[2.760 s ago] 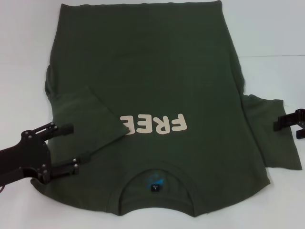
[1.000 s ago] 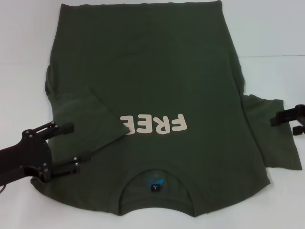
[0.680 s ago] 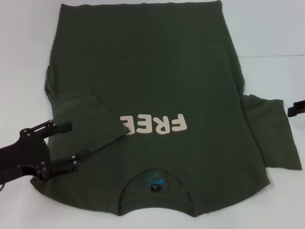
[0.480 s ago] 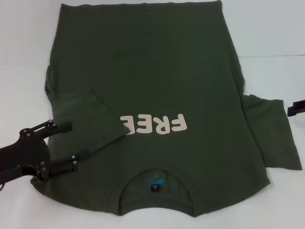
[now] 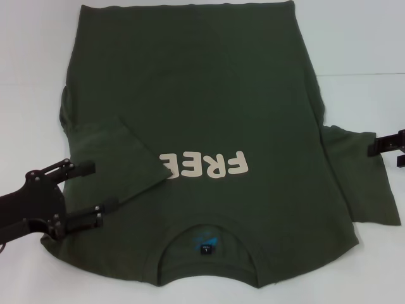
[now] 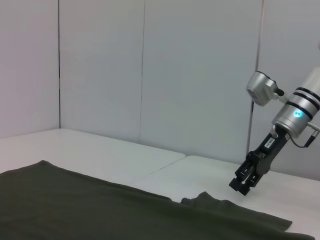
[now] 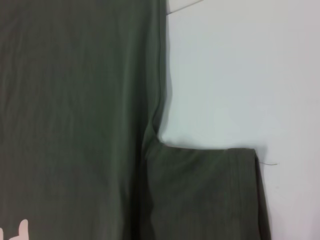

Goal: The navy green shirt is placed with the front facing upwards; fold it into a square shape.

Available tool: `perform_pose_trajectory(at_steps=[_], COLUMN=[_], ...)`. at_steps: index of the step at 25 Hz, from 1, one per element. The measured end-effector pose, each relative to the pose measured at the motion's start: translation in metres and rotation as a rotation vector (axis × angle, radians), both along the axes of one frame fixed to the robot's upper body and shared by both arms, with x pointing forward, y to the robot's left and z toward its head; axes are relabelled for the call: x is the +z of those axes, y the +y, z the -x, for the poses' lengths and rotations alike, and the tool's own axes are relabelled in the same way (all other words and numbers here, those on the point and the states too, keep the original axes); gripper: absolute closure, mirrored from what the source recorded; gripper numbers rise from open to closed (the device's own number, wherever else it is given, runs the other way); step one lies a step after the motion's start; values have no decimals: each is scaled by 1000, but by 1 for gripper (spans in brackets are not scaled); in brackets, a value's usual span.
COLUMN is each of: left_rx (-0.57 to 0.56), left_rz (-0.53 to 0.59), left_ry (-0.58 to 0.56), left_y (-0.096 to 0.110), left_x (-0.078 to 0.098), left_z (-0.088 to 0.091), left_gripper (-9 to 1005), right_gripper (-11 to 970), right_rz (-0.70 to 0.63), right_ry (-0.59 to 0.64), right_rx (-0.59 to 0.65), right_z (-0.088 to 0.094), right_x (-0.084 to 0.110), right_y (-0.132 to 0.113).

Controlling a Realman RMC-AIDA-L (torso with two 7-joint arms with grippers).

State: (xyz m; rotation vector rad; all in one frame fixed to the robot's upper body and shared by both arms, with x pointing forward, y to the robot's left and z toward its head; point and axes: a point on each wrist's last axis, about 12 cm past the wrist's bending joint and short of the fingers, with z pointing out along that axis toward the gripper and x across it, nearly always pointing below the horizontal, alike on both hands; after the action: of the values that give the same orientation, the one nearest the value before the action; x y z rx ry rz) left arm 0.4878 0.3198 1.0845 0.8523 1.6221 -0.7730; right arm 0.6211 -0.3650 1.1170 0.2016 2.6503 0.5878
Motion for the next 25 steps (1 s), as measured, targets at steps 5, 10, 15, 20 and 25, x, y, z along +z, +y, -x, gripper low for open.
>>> perform_pose_trajectory(at_steps=[5,10,15,20,25], left_rx=[2,2,2,3,2], left_rz=[-1,-2,-2,-2,-2], left_ry=[0,-1,-1,-1,0], left_y=[0,0,0,0,0], left_x=[0,0,0,0,0], left_z=[0,-1,-1,-1,0], left_gripper=[161,161,161,162,162], right_gripper=[122,122,122,123,123], right_rz=[-1,1,7,8,10], right_ry=[2,4,3,9,13], right_rx=[6,8,7,10,17], right_z=[1,2,3,5,5], right_x=[-5,-10,-12,-16,-19], right_y=[4,6,4,6,10])
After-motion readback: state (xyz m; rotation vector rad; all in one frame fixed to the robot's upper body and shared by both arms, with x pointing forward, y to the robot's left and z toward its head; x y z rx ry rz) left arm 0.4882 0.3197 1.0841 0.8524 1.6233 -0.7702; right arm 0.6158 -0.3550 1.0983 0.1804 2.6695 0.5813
